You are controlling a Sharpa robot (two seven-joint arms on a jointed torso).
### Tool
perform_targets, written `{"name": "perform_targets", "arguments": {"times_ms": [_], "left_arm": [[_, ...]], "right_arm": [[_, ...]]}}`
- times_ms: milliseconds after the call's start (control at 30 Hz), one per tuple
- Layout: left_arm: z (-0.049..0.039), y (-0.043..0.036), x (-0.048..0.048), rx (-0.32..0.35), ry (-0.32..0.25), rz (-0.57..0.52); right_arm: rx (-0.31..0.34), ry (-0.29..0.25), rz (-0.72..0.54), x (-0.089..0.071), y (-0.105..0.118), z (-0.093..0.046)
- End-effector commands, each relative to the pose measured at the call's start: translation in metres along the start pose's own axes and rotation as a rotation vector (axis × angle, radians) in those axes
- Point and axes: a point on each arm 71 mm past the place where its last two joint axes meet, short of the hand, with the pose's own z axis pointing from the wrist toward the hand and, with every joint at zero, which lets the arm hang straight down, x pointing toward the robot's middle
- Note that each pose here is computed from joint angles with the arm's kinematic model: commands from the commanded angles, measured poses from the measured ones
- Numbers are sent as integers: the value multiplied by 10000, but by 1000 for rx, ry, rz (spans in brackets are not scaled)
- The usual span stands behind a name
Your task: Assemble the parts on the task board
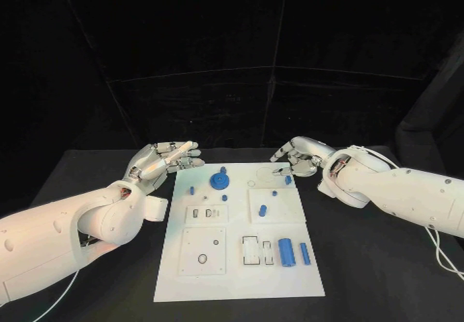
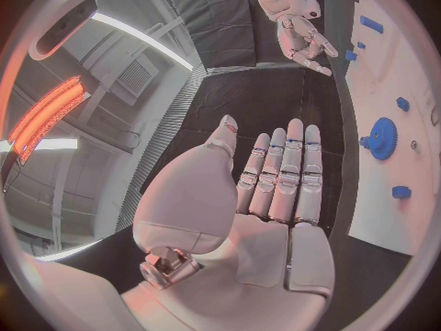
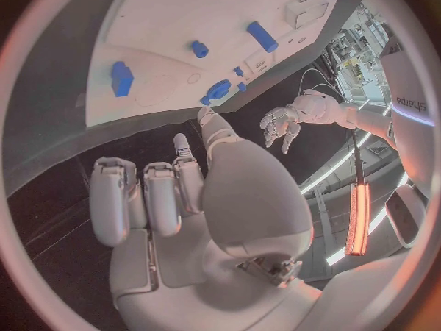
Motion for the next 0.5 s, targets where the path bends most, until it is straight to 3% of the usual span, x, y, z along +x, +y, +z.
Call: {"name": "perform_targets", "arguments": {"times_ms": [33,500], "left_arm": [[11,-14,-1,12,4,-2],[28,0,-17,9,4,-1]], "right_arm": [[-20,-14,75,-16,-79,-37],[49,17,72,155,-416,-163]]}}
